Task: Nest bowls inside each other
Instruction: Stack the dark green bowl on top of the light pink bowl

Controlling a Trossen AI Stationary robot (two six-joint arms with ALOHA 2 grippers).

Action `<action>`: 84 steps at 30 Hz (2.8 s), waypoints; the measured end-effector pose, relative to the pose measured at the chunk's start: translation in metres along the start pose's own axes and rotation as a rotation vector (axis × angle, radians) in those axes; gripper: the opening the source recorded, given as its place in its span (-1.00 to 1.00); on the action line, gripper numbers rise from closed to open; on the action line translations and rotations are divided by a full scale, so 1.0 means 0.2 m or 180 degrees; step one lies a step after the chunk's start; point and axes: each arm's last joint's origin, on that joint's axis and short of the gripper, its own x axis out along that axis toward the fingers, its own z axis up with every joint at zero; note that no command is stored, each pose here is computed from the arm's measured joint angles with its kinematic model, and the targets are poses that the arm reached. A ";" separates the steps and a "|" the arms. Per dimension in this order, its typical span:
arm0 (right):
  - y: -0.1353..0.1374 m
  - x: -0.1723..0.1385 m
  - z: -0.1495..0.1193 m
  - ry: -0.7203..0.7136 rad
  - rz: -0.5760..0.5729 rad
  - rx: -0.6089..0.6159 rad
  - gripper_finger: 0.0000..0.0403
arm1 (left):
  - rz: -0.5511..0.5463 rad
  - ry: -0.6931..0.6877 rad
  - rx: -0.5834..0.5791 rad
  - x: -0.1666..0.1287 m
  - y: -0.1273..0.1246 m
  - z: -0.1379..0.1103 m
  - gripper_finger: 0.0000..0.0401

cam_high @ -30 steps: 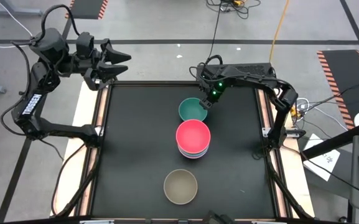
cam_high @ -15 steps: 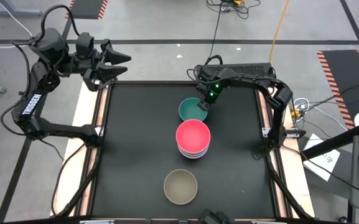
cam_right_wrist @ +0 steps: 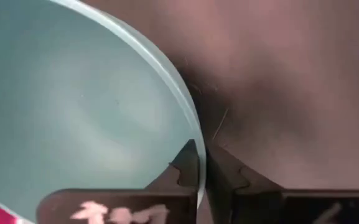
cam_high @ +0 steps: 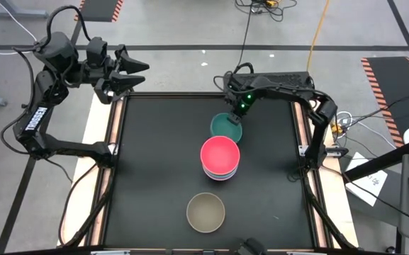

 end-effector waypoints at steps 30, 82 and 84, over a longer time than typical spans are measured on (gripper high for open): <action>0.72 -0.95 -0.06 -0.0237 0.0234 -0.0570 -1.00 | -0.0162 0.0038 0.0056 0.01 -0.02 -0.01 0.17; 0.89 -0.41 -0.03 0.0627 0.0233 0.0181 -1.00 | -0.0698 0.0214 0.0380 0.04 -0.09 -0.04 0.17; 0.90 -0.39 -0.03 0.0671 0.0220 0.0175 -1.00 | -0.0698 0.0214 0.0381 0.04 -0.09 -0.04 0.17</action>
